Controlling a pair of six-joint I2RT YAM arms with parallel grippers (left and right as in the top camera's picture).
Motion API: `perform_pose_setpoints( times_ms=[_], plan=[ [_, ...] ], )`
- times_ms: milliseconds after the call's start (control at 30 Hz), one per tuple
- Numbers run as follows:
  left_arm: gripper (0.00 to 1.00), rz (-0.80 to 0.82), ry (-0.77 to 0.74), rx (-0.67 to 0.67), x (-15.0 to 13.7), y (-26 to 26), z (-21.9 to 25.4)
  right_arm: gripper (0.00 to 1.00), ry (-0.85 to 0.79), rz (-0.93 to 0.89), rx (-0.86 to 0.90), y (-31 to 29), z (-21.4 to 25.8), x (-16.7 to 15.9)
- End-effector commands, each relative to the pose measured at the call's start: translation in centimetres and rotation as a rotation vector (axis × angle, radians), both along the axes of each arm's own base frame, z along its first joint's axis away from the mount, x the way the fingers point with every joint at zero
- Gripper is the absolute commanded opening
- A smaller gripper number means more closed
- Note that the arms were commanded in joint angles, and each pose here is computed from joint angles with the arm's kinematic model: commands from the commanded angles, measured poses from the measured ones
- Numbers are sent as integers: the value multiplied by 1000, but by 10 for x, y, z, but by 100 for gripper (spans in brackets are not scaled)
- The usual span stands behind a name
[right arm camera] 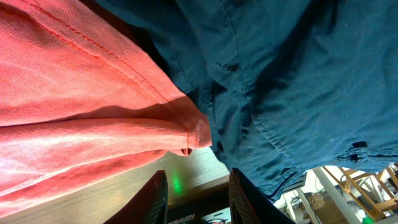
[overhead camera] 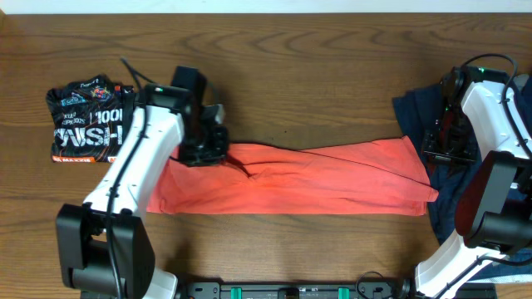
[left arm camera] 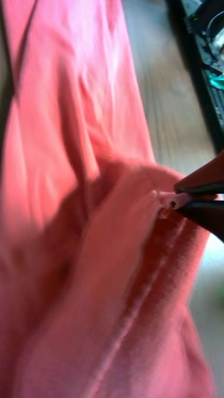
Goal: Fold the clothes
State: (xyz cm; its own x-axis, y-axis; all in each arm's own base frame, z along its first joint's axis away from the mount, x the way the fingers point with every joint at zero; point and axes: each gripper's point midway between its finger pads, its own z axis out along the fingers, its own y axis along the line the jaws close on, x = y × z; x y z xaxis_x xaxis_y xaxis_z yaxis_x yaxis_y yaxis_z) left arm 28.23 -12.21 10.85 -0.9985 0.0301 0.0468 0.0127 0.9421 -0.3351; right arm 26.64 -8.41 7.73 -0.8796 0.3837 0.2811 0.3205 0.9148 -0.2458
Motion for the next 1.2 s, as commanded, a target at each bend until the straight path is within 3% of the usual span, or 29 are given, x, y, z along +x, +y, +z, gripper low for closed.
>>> perform_pose_setpoints(
  times_ms=[0, 333, 667, 700, 767, 867, 1167],
  plan=[
    [6, -57, 24, -60, -13, -31, -8, 31, 12, -6, 6, -3, -2, -3],
    [9, -94, -7, -83, -35, -89, -43, 31, 14, -6, 7, -3, -1, -4],
    [12, -173, -95, -149, -42, -140, -39, 31, 14, -6, 7, -3, -1, -4],
    [15, -183, -116, -162, -40, -145, -38, 31, 15, -6, 7, -3, -1, -4],
    [41, -190, -154, -166, -34, -150, -36, 31, 15, -6, 7, -3, -1, -4],
    [71, -162, -201, -78, -22, -135, -42, 31, 21, -6, 8, -3, -1, -5],
    [72, 100, -180, 127, 17, -32, -47, 31, 18, -5, 8, -3, -1, -5]
  ],
)
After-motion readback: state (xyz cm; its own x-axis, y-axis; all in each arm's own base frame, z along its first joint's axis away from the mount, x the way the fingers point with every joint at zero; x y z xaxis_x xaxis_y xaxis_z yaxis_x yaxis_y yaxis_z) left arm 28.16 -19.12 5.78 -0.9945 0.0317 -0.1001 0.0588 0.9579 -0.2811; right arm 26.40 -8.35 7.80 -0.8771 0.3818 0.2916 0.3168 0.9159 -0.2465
